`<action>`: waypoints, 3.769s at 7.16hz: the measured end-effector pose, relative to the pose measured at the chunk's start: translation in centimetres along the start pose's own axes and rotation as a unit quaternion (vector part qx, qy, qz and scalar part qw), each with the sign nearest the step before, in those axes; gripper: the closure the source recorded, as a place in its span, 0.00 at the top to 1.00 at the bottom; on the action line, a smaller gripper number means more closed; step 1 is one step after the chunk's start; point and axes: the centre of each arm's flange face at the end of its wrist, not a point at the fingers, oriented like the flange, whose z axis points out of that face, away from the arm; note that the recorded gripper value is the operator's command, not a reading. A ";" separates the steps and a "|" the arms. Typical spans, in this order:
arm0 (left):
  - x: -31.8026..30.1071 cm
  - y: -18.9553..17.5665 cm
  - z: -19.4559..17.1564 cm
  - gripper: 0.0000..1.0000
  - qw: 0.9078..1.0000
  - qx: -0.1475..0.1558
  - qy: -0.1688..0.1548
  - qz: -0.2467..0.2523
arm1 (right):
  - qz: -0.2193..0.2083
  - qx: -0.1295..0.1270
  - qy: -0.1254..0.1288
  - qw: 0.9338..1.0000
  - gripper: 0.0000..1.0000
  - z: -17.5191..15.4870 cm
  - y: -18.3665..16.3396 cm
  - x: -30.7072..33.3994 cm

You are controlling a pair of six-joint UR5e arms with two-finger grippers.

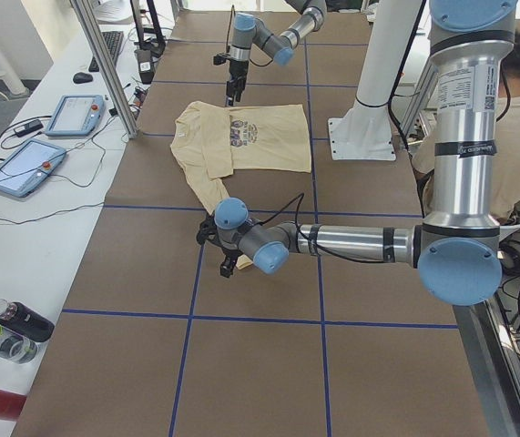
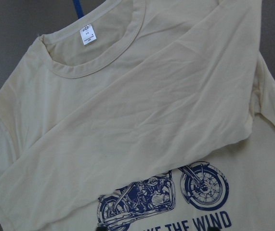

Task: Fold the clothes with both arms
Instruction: 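Lay the sleeve across the shirt front, release, and raise the right gripper, then grasp the cuff of the other sleeve with the left gripper while the right arm withdraws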

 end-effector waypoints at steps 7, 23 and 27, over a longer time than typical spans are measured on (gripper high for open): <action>0.0 -0.9 3.1 0.57 1.000 -0.021 0.001 0.002 | -0.004 0.005 0.003 1.000 0.77 -0.6 0.7 2.6; 34.9 -21.2 -9.3 0.00 0.942 0.146 0.143 -0.267 | -0.080 0.039 0.085 0.992 0.77 -8.4 -8.1 24.6; 49.8 -26.7 -7.5 0.00 0.929 0.180 0.176 -0.273 | -0.085 0.045 0.105 0.990 0.78 -9.4 -9.5 28.1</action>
